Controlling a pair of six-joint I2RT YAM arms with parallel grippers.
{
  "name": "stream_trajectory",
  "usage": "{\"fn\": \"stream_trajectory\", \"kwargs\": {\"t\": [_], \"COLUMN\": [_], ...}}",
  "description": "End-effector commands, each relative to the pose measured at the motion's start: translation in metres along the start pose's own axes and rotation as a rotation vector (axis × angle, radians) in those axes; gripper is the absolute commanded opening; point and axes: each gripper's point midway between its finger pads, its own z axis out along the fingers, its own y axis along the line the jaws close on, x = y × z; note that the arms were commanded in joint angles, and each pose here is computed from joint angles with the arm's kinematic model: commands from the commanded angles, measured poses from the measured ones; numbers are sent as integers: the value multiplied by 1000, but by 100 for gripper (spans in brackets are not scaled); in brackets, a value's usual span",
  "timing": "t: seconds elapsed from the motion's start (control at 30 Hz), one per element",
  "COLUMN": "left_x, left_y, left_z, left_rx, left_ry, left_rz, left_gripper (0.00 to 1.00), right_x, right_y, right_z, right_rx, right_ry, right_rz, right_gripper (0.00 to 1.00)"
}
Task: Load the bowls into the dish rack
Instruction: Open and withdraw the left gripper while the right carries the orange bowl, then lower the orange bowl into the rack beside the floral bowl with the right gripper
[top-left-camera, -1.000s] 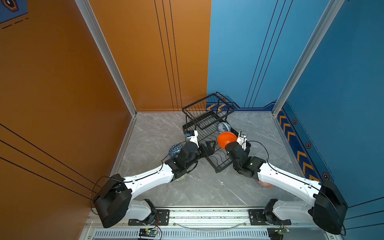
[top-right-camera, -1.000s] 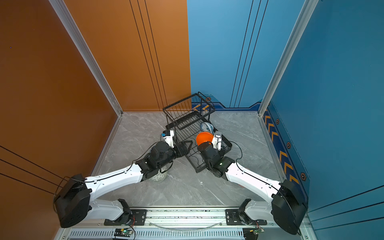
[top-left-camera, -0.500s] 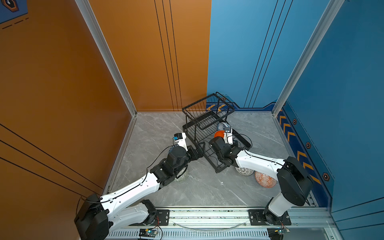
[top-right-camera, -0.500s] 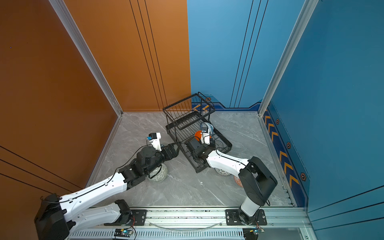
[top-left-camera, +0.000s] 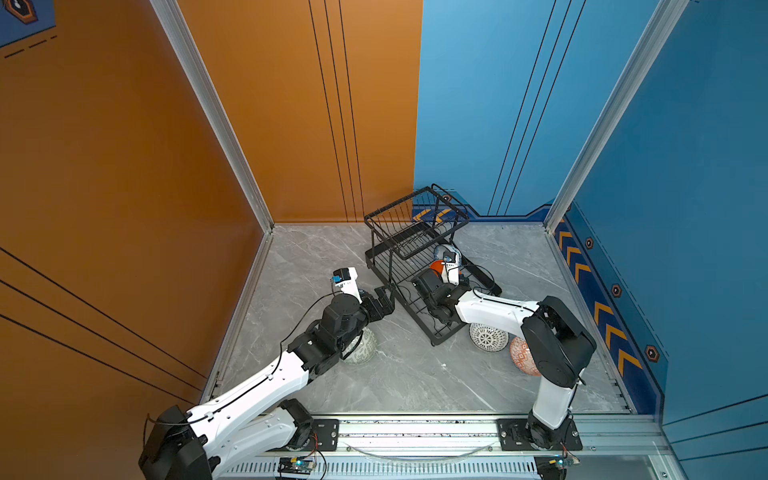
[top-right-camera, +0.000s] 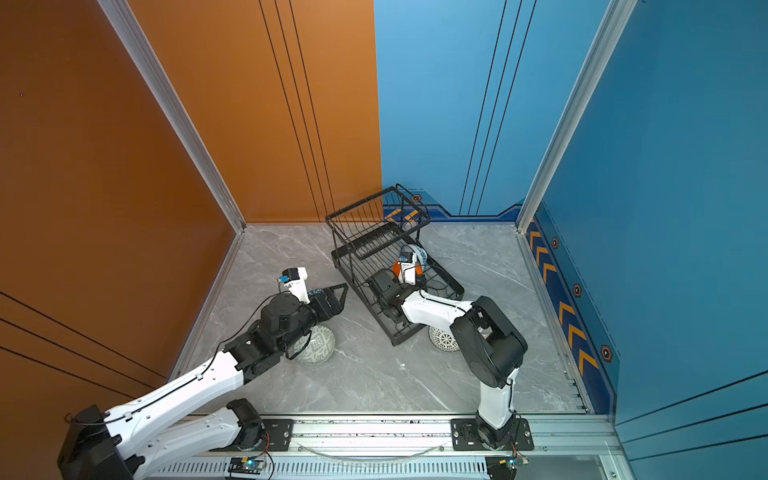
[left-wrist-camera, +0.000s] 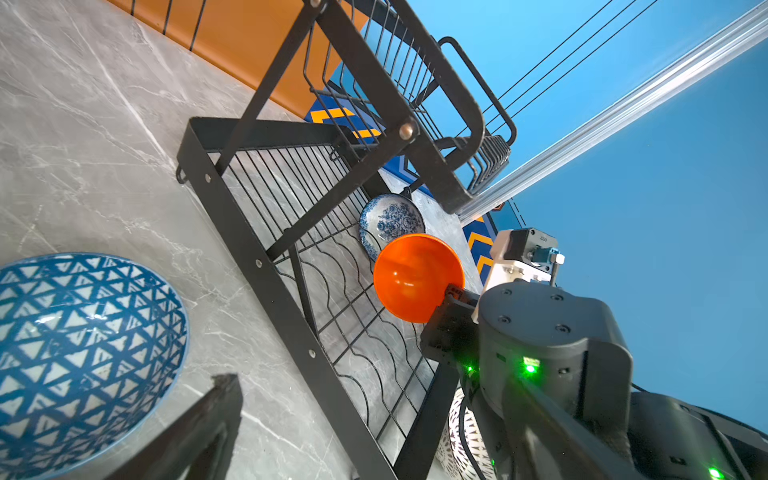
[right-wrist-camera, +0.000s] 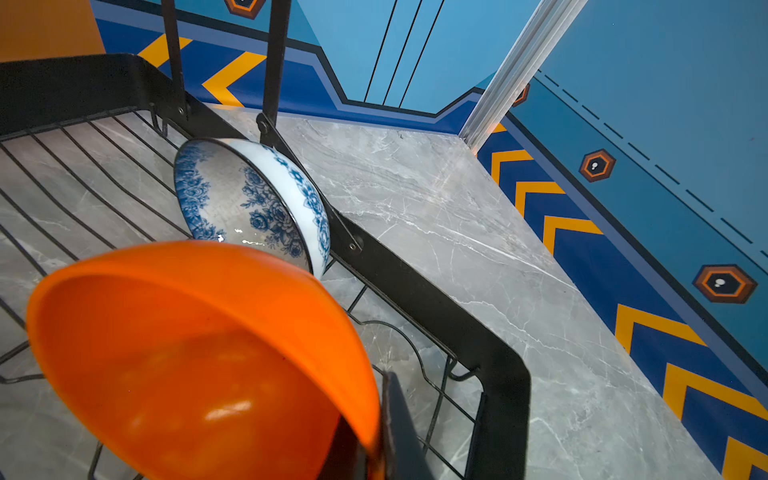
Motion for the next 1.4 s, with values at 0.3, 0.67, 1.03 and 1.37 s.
{"fn": "stream_trajectory", "kwargs": {"t": [0.3,0.67,1.03,1.37], "left_x": [-5,-9,-16,-18], "left_y": [17,27,29,32], "left_z": [-4,4,14,19], "left_rx": [-33,-42,-37,-34], "left_ry": [8,24,35,41], "left_rz": [30,22,26,29], "left_gripper": [98,98,98,98], "right_x": [-10,-4,-8,-12], "right_y": [12,29,28,32], "right_z": [23,34,55,51], "right_rx": [87,128,189,219], "right_ry": [-21,-2,41,24], "right_rz": [48,21,-25,-87], "right_gripper": [0,0,0,0]}}
